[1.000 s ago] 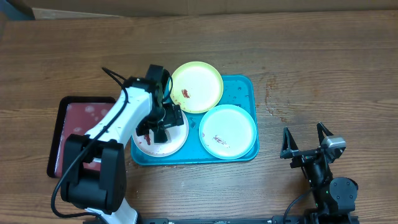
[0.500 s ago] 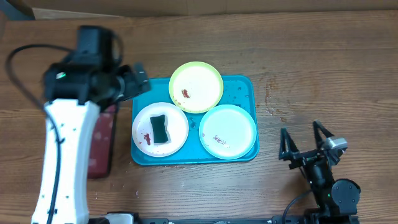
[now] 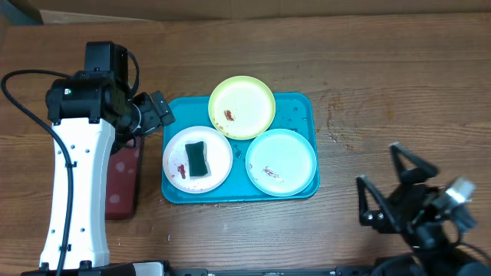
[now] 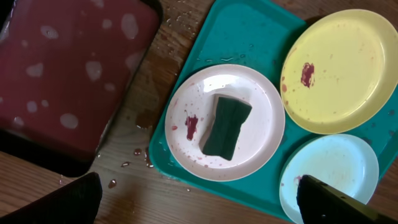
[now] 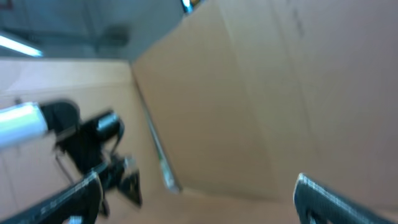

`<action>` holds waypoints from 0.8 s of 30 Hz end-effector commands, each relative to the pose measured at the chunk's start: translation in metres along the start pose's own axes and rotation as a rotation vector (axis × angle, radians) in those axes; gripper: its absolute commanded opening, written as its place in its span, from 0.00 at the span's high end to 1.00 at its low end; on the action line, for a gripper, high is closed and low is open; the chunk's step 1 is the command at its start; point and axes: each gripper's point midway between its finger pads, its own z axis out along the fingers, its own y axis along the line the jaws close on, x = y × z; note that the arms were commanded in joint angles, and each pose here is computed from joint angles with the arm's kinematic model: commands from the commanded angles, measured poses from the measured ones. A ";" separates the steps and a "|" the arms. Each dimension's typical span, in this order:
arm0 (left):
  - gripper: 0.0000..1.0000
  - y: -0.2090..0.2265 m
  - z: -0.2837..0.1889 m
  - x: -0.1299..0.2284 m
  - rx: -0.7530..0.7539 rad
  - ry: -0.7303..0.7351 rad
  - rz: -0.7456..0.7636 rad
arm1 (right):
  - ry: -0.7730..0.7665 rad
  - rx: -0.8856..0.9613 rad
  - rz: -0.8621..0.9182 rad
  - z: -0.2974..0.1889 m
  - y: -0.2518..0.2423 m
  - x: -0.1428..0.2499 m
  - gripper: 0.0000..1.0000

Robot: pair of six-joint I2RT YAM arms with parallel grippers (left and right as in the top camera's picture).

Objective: Clean dirty plates on tray and stack at the side

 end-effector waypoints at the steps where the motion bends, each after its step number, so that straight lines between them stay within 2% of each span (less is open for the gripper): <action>1: 0.00 0.003 0.001 -0.003 -0.017 -0.010 0.013 | 0.147 0.167 -0.049 0.021 -0.008 -0.040 0.00; 3: 0.00 0.003 0.001 -0.003 -0.017 -0.012 0.014 | 0.380 0.185 0.024 0.036 -0.007 -0.031 0.00; 6: 0.00 0.003 0.001 -0.003 -0.018 -0.010 0.018 | 0.586 0.108 0.158 0.062 0.006 -0.027 0.00; 8: 0.00 0.003 0.001 -0.003 -0.016 -0.011 0.017 | 0.704 -0.073 0.279 0.091 0.024 -0.022 0.01; 11: 0.00 0.003 0.001 -0.003 -0.017 -0.010 0.017 | 0.758 -0.242 0.323 0.121 0.030 -0.007 0.25; 13: 0.00 0.003 0.001 -0.003 -0.017 -0.010 0.017 | 0.834 -0.199 0.336 0.140 0.020 0.027 0.30; 19: 0.00 0.003 0.001 -0.003 -0.018 -0.008 0.017 | 1.114 0.118 0.238 0.173 -0.002 0.165 0.31; 24: 0.00 0.003 0.001 -0.002 -0.018 -0.008 0.018 | 1.256 0.287 0.179 0.181 -0.012 0.266 0.44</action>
